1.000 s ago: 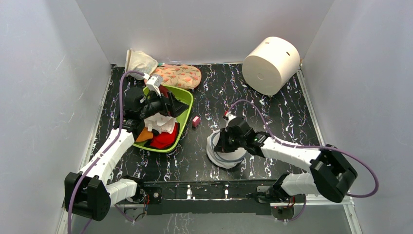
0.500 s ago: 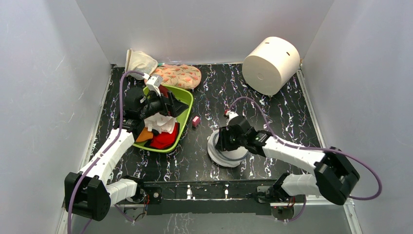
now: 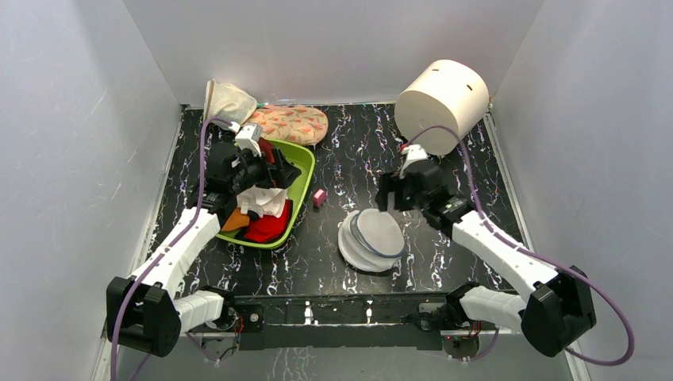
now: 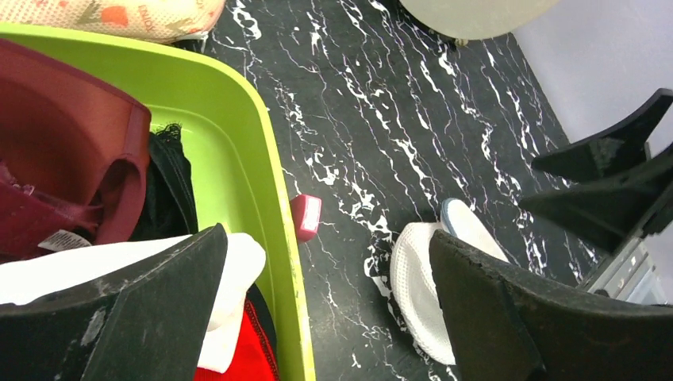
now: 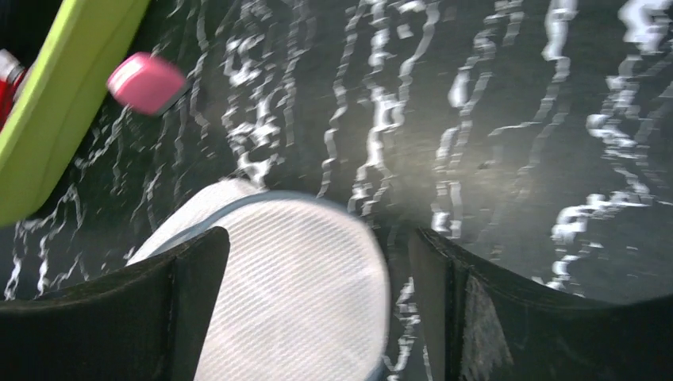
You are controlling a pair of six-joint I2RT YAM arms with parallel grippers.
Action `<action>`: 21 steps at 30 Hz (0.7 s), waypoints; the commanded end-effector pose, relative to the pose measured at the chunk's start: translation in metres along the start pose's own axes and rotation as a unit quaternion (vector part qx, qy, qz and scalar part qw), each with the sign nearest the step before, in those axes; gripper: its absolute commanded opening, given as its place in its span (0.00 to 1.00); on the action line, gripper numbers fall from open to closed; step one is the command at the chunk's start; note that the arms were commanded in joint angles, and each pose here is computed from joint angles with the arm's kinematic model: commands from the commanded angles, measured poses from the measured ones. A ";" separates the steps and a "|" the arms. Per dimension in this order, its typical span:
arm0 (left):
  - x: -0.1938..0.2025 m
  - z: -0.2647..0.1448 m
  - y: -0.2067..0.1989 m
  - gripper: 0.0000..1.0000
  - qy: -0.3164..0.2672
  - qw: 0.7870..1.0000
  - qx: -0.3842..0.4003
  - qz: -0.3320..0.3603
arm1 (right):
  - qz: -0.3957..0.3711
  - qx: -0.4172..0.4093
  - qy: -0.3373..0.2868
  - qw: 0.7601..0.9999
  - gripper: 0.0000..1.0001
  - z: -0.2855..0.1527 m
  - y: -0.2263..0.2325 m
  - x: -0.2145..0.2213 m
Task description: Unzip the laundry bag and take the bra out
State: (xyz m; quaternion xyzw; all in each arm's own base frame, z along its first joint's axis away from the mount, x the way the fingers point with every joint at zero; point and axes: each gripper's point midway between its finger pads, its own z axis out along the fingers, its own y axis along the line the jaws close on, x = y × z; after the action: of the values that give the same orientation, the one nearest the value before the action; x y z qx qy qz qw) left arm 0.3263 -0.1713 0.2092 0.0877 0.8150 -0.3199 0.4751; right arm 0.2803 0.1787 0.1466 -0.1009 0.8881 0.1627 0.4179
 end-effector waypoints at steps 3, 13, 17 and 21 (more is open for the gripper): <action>-0.080 -0.009 -0.020 0.98 -0.062 0.998 -0.022 -0.017 | 0.012 -0.008 -0.121 0.993 0.92 -0.038 -0.034 -0.102; -0.235 -0.121 -0.096 0.98 -0.249 0.966 -0.026 0.069 | 0.010 -0.031 -0.311 0.950 0.98 -0.171 -0.005 -0.214; -0.246 -0.176 -0.102 0.98 -0.304 0.945 -0.064 0.104 | 0.005 0.013 -0.362 0.932 0.98 -0.231 -0.012 -0.243; -0.242 -0.223 -0.098 0.98 -0.354 0.921 -0.109 0.119 | 0.006 0.041 -0.392 0.919 0.98 -0.272 -0.016 -0.260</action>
State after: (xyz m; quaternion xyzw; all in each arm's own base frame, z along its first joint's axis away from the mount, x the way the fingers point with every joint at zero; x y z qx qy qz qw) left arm 0.2713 -0.1060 0.5278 0.0404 0.6184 -0.2470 0.7450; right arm 0.2700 0.0970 0.4792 -0.0298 0.6722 0.1957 0.7134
